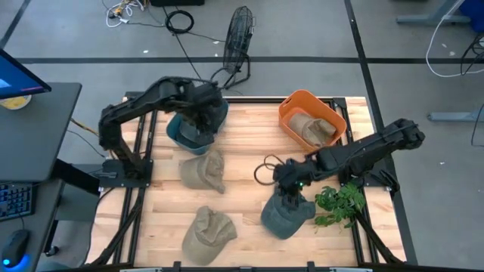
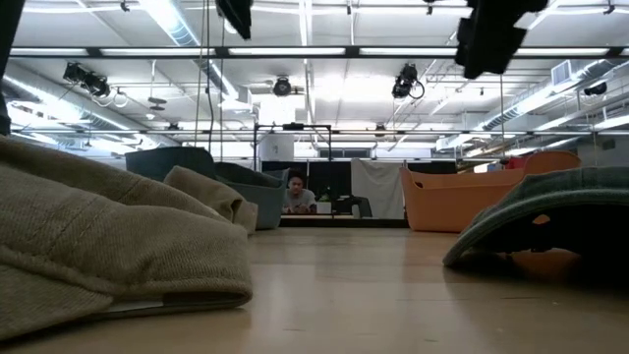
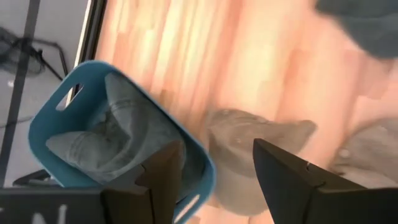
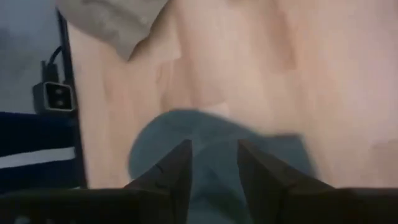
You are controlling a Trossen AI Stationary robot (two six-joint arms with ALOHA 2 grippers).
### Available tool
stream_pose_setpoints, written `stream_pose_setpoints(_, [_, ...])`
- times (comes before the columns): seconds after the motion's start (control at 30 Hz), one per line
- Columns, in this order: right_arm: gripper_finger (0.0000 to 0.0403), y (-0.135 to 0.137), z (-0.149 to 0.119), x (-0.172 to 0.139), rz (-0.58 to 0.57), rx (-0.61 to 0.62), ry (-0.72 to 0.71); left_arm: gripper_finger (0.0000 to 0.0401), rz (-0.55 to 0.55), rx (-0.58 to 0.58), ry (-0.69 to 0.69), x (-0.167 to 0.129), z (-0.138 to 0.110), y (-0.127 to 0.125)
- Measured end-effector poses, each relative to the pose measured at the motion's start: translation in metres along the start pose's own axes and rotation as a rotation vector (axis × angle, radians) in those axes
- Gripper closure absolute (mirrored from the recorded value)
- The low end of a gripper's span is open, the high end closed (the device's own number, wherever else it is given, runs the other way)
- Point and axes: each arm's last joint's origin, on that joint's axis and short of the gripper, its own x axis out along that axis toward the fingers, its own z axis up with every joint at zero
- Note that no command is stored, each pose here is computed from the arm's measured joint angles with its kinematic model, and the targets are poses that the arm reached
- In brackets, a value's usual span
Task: Pick & Place hat
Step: Put the blue cap into the blue bin
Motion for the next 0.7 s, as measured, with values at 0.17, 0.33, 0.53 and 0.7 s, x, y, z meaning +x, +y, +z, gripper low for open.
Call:
stream_pose_setpoints(0.17, [0.0272,0.011,-0.009,0.008,0.002,0.085,0.051,0.0201,0.013,0.029,-0.049,-0.018,-0.009,-0.021])
stream_pose_setpoints(0.33, [0.0251,0.018,-0.015,0.021,-0.010,0.099,0.097,0.0202,-0.018,0.102,-0.063,-0.024,-0.013,-0.045])
stream_pose_setpoints(0.53, [0.0207,0.026,-0.024,0.040,-0.027,0.197,0.188,0.0202,-0.055,0.205,0.008,-0.012,-0.029,-0.078])
stream_pose_setpoints(0.7, [0.0196,0.031,-0.030,0.056,-0.025,0.293,0.265,0.0202,-0.061,0.227,0.090,0.011,-0.073,-0.092])
